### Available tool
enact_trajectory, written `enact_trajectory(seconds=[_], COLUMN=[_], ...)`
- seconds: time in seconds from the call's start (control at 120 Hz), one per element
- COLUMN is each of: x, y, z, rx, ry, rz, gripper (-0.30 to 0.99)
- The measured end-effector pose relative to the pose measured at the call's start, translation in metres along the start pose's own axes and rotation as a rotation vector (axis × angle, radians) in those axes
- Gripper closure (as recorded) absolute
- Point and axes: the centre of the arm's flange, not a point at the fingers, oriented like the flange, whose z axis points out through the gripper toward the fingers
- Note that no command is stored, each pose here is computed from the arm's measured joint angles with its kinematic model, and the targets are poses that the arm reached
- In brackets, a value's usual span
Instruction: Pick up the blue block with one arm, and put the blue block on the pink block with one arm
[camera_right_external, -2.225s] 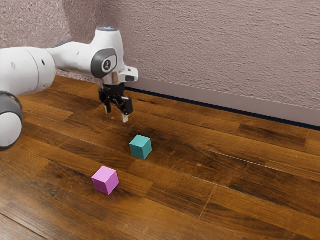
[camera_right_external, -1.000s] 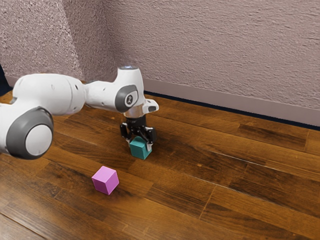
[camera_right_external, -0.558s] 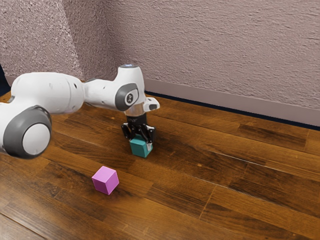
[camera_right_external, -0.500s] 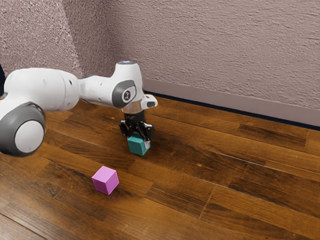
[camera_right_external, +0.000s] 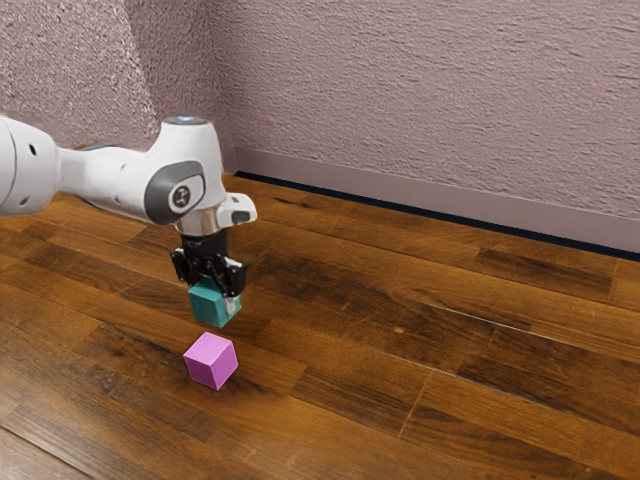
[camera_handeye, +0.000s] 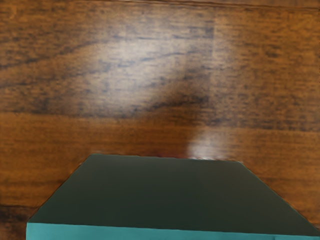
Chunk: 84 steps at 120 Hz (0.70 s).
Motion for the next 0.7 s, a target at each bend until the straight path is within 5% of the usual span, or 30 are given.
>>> enact_trajectory(seconds=[0.7], x=[-0.037], y=[0.003], z=[0.033], rx=[0.01], ry=[-0.052], rz=[0.121], gripper=[0.35])
